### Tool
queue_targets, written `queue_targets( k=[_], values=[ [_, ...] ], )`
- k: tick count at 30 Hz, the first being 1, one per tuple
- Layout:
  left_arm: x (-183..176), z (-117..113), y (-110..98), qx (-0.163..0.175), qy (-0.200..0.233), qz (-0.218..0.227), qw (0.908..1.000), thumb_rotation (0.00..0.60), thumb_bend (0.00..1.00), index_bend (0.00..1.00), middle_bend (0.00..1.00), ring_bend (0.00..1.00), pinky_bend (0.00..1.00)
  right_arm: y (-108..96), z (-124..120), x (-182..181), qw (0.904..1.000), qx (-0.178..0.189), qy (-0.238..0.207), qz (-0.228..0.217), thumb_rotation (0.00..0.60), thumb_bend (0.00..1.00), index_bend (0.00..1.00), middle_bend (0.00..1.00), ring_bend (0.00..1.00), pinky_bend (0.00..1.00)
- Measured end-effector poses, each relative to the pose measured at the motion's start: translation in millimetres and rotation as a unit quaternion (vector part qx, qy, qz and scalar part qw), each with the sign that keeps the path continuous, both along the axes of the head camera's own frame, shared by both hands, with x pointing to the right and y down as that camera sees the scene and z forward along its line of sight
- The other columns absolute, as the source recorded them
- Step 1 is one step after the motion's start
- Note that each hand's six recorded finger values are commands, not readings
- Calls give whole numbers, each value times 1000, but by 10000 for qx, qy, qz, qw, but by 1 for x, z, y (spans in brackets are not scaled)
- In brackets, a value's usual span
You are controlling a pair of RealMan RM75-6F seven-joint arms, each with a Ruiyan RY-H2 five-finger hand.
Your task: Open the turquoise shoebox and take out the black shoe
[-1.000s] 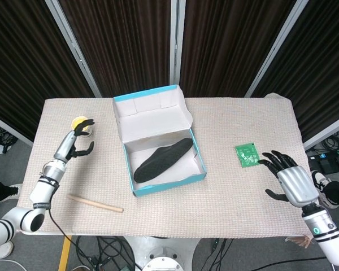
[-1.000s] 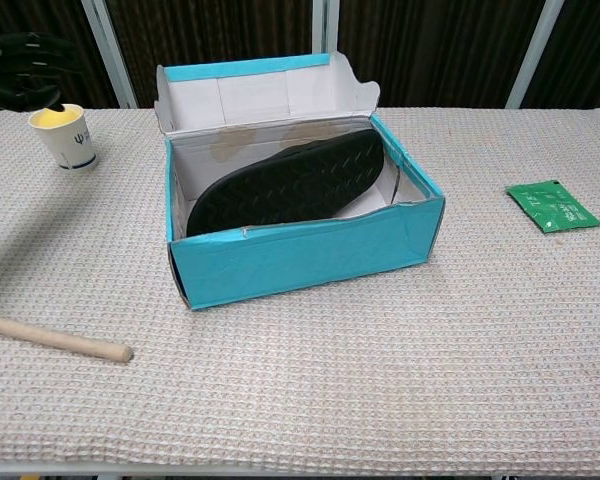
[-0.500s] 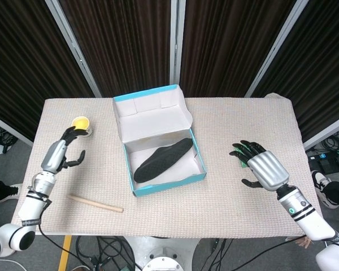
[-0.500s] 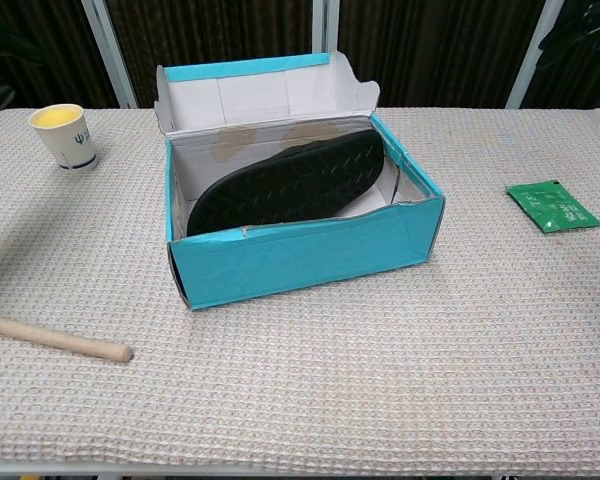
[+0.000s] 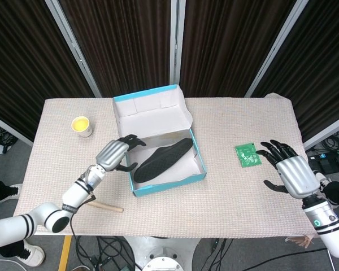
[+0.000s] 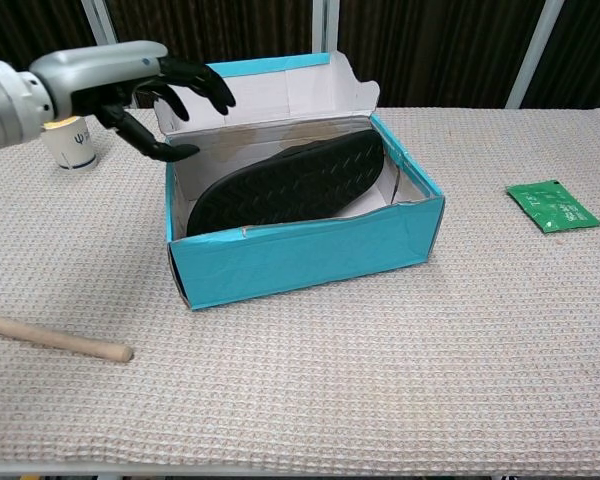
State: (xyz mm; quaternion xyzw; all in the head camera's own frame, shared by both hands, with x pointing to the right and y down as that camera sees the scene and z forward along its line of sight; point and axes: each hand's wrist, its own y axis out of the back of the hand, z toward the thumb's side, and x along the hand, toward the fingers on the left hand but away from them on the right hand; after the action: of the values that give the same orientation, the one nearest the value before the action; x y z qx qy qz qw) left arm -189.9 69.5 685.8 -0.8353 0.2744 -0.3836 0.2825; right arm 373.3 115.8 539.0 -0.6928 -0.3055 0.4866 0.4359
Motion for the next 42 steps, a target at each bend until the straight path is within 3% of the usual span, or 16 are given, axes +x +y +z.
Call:
queue_targets(
  k=[6, 11, 19, 28, 31, 33, 39, 42],
  values=[
    [31, 14, -3, 23, -398, 159, 9991, 600, 259, 186, 190, 122, 271, 3, 0, 8, 10000, -17, 8, 67, 600, 64, 229, 113, 86, 166],
    [47, 25, -2, -179, -599, 29, 9980, 600, 251, 186, 188, 122, 296, 3, 2, 11, 9999, -37, -18, 96, 600, 64, 229, 113, 86, 166],
    [74, 19, 5, -344, -488, -24, 9982, 595, 227, 163, 180, 122, 298, 3, 4, 17, 9998, -59, -57, 156, 600, 63, 229, 113, 86, 166],
    [76, 42, 13, -274, -1209, 147, 9922, 589, 220, 155, 165, 129, 305, 6, 5, 25, 9997, -72, -84, 229, 600, 64, 229, 113, 86, 166],
    [78, 51, 17, -198, -1448, 250, 9889, 599, 221, 185, 171, 206, 377, 7, 5, 27, 9996, -66, -89, 254, 600, 63, 228, 113, 86, 166],
    [81, 56, 21, -165, -1541, 349, 9873, 600, 221, 256, 222, 273, 433, 7, 5, 27, 9996, -66, -100, 269, 600, 63, 228, 113, 86, 166],
    [86, 60, 23, -91, -1530, 470, 9871, 600, 269, 538, 548, 560, 693, 8, 6, 32, 9993, -80, -108, 344, 600, 63, 228, 113, 86, 166],
    [87, 59, 20, -48, -1455, 458, 9883, 600, 314, 622, 679, 667, 792, 7, 7, 35, 9991, -83, -122, 394, 600, 61, 228, 113, 86, 166]
  ],
)
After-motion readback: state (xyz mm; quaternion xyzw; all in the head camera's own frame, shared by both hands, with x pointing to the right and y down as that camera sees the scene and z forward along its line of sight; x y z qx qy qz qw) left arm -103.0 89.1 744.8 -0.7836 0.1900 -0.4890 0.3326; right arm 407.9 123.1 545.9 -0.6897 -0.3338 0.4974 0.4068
